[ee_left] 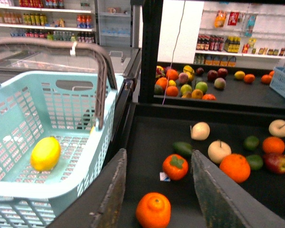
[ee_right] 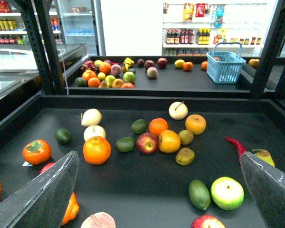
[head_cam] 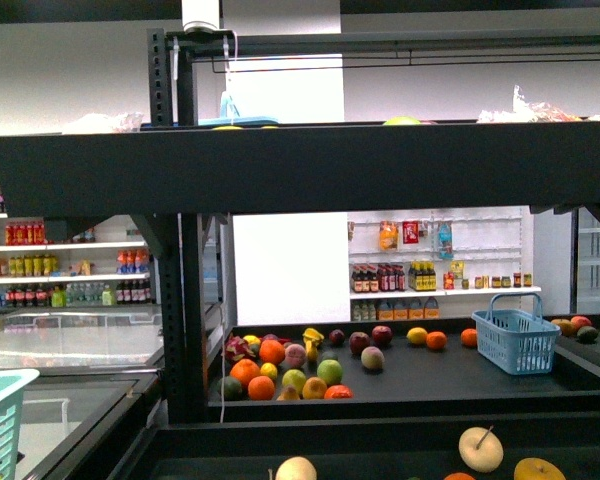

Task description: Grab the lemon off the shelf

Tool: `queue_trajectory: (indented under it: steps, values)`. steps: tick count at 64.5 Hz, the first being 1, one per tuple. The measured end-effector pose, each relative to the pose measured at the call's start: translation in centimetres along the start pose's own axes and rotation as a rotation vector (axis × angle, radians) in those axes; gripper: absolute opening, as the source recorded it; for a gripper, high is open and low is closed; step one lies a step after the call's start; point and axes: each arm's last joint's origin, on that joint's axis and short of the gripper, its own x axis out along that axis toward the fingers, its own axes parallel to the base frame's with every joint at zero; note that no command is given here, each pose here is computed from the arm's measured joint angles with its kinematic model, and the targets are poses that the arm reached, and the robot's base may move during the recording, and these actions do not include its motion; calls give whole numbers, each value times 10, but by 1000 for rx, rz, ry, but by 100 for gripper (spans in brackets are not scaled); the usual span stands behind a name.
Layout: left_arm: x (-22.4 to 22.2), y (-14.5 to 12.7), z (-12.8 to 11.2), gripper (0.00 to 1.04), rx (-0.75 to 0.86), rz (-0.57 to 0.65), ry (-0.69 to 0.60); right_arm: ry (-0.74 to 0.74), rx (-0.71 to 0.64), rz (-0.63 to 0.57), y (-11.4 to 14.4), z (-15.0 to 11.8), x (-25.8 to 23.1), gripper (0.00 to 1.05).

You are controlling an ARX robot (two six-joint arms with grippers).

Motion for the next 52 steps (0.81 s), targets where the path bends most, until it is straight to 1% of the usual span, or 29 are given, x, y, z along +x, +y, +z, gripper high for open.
queue_trajectory:
  steps: [1, 4, 6, 10, 14, 20, 37, 40, 44, 45, 52]
  values:
    - [0, 0, -3, 32, 1, 0, 2, 0, 0, 0, 0, 0, 0, 102]
    - [1, 0, -15, 22, 4, -1, 17, 0, 0, 0, 0, 0, 0, 102]
    - [1, 0, -18, 16, 5, -1, 20, 0, 0, 0, 0, 0, 0, 102]
    - [0, 0, -19, 2, 7, -1, 14, 0, 0, 0, 0, 0, 0, 102]
    - [0, 0, -19, 3, 11, -2, 3, 0, 0, 0, 0, 0, 0, 102]
    - [0, 0, -27, 3, 12, -2, 1, 0, 0, 0, 0, 0, 0, 102]
    - [-1, 0, -26, 3, 12, 0, -3, 0, 0, 0, 0, 0, 0, 102]
    - [-1, 0, -26, 10, 12, -1, -3, 0, 0, 0, 0, 0, 0, 102]
    - [-1, 0, -26, 24, 12, 0, -3, 0, 0, 0, 0, 0, 0, 102]
    - [-1, 0, -26, 26, 12, 0, -3, 0, 0, 0, 0, 0, 0, 102]
    - [-1, 0, -26, 49, 12, 0, -3, 0, 0, 0, 0, 0, 0, 102]
